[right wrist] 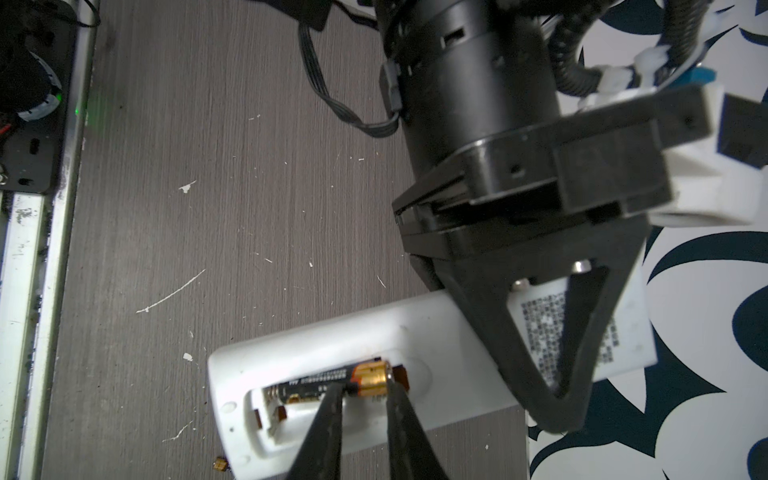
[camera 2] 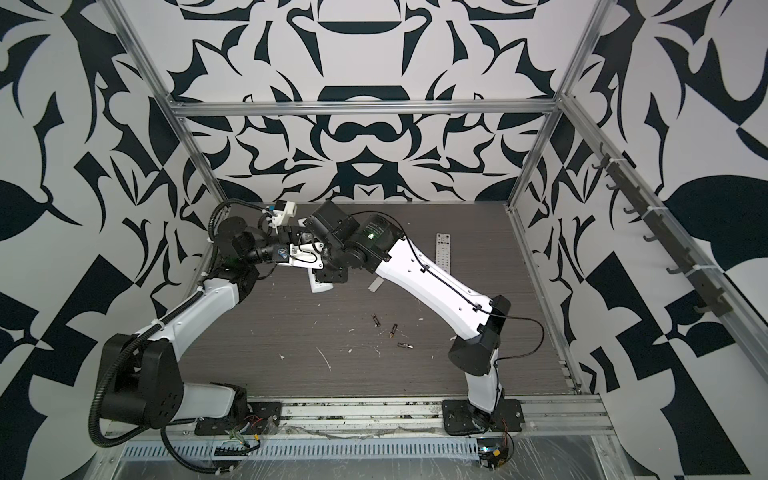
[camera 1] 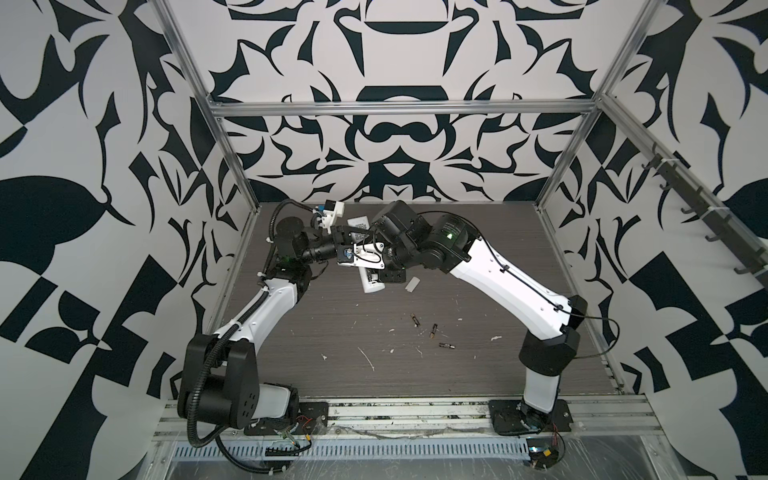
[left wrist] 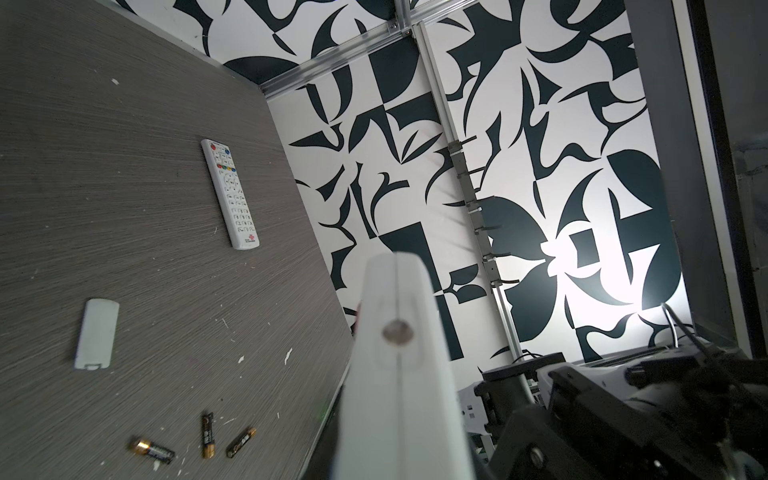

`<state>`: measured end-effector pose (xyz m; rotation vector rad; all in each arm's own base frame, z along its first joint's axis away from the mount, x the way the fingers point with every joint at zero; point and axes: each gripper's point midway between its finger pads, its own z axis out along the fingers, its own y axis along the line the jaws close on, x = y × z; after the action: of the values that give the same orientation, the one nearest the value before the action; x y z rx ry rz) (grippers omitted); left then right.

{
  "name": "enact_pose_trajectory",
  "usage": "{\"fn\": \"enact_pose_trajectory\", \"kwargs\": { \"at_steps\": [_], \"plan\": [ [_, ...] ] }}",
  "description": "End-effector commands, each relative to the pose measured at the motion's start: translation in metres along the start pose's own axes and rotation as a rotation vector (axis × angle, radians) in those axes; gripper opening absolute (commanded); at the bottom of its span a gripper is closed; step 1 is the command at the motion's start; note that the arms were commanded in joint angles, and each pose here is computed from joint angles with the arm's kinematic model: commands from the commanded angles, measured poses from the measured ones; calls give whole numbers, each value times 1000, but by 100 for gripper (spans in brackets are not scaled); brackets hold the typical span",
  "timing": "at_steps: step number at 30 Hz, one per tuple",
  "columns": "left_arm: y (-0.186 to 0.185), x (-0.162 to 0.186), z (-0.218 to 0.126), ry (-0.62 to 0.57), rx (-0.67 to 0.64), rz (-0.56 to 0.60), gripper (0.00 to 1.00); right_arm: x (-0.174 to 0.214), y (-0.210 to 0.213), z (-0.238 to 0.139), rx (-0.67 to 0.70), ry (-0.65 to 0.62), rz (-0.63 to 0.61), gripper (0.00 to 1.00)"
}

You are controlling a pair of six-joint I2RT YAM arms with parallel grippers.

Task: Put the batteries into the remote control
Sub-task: 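Press the battery flat into the compartment with the right gripper fingers, then lift the right gripper away and move it down over the loose batteries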

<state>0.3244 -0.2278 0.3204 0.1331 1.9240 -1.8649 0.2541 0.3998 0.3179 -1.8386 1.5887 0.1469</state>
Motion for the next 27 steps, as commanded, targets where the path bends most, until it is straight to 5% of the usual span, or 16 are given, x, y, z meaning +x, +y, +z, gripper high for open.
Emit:
{"fn": "enact_pose_trajectory", "kwargs": {
  "at_steps": [1, 27],
  "plan": [
    [-24, -1, -2, 5, 43, 65, 0, -1, 8, 2, -8, 9, -27, 21],
    [-25, 0, -3, 7, 43, 66, 0, 10, 23, 29, -19, 97, -82, 7]
  ]
}}
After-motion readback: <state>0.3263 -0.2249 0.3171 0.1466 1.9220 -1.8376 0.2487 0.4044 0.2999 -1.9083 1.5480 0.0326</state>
